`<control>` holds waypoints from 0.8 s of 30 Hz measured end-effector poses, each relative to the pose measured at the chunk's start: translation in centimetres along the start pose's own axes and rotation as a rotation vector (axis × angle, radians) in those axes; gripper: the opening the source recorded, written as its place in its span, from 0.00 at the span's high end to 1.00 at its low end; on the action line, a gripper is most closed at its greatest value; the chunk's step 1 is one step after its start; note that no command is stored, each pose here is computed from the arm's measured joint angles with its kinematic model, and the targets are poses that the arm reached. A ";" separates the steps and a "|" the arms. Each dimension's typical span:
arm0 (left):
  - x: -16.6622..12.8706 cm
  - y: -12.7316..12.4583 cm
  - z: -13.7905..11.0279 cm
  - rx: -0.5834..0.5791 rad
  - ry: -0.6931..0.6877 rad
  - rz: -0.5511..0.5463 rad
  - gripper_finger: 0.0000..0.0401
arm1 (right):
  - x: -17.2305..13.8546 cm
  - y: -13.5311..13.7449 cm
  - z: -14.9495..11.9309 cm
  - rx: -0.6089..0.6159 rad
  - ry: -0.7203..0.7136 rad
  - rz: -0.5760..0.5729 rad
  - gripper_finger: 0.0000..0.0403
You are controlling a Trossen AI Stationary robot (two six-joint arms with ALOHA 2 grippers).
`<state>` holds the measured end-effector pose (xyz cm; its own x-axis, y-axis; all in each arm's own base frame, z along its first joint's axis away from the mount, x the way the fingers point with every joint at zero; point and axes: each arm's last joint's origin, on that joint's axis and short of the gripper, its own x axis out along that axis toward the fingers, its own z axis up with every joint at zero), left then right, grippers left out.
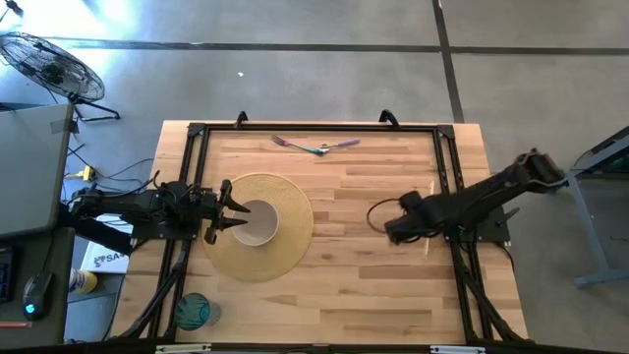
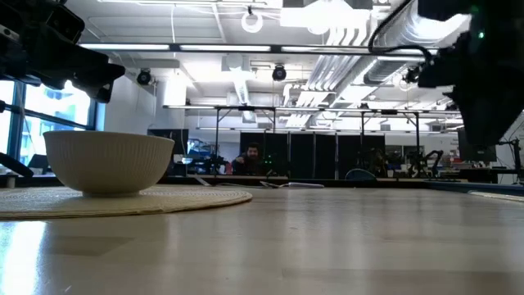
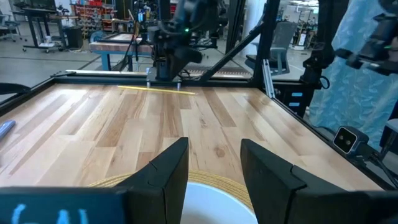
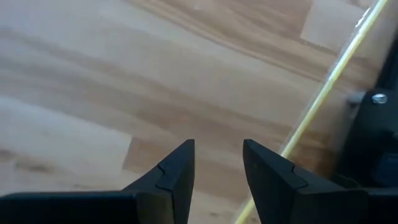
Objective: Pick & Place Utensil
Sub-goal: Put the cup on the brown mat
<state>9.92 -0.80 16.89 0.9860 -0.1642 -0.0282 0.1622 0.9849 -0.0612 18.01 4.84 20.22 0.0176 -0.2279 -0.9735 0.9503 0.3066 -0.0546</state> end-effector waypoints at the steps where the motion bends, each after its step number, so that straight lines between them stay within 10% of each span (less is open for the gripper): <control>1: 0.0 0.0 0.0 0.000 0.000 0.000 0.64 | 0.5 -0.4 0.3 0.022 0.000 0.004 0.68; 24: 0.0 0.0 0.3 0.003 -0.029 -0.003 0.64 | 5.3 -3.1 3.4 0.066 -0.004 0.008 0.68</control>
<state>9.93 -0.81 17.15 0.9861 -0.1659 0.0009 0.1657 0.9845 -0.0580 16.26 -0.49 16.01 0.0264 -0.2298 -0.9729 0.9684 0.2473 -0.0322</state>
